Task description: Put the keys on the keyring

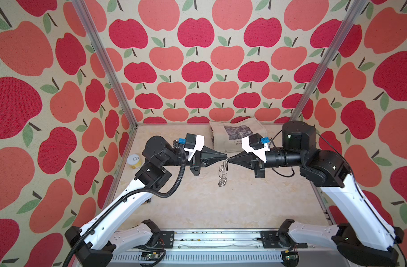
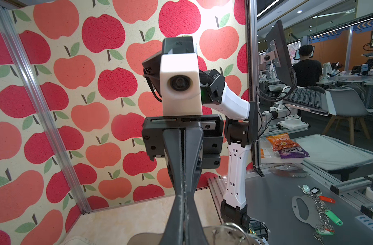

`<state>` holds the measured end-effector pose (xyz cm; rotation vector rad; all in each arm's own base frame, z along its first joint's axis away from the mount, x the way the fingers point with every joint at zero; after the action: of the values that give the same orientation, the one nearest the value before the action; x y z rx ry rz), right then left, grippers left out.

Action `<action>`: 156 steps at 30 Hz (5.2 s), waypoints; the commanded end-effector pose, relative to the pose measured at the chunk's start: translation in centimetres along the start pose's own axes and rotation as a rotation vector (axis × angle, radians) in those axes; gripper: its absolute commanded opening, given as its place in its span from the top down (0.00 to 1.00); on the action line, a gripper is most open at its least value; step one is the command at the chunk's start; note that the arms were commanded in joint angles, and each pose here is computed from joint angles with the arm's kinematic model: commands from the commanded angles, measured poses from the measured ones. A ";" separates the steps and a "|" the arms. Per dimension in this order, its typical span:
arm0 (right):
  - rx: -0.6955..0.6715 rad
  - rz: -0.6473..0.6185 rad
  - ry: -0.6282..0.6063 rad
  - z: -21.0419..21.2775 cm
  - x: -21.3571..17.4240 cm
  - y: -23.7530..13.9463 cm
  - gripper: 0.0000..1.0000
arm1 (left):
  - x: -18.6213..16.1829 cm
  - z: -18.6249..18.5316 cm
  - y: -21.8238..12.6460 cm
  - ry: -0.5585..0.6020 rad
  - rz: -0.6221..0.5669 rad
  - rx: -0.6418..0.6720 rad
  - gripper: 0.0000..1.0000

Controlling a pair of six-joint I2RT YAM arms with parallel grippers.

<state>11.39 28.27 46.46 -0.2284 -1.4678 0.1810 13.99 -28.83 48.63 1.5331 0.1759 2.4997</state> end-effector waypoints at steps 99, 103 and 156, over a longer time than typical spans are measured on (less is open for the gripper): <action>-0.033 -0.113 0.054 -0.9 1.9 -0.3 1.00 | 1.9 1.6 0.1 0.040 -0.103 0.098 1.00; -0.081 -0.015 0.060 -1.2 0.5 -0.8 1.00 | 0.6 1.0 -0.3 -0.024 0.071 0.092 0.85; 0.039 0.230 0.126 0.0 -2.4 1.3 1.00 | -4.2 -2.3 0.1 -0.096 0.400 -0.113 0.93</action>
<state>11.92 28.95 42.16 -0.4311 -1.2518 0.3833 14.46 -29.73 43.25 1.8256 -0.3042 2.6579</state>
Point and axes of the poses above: each gripper's point midway between its finger pads, its own y axis out along the fingers, its own z axis along the line the jaws close on, x = y × z, the point moved 1 cm from there along -y, back along the fingers, and after that the axes turned 15 degrees about y, right-handed, at the moved point
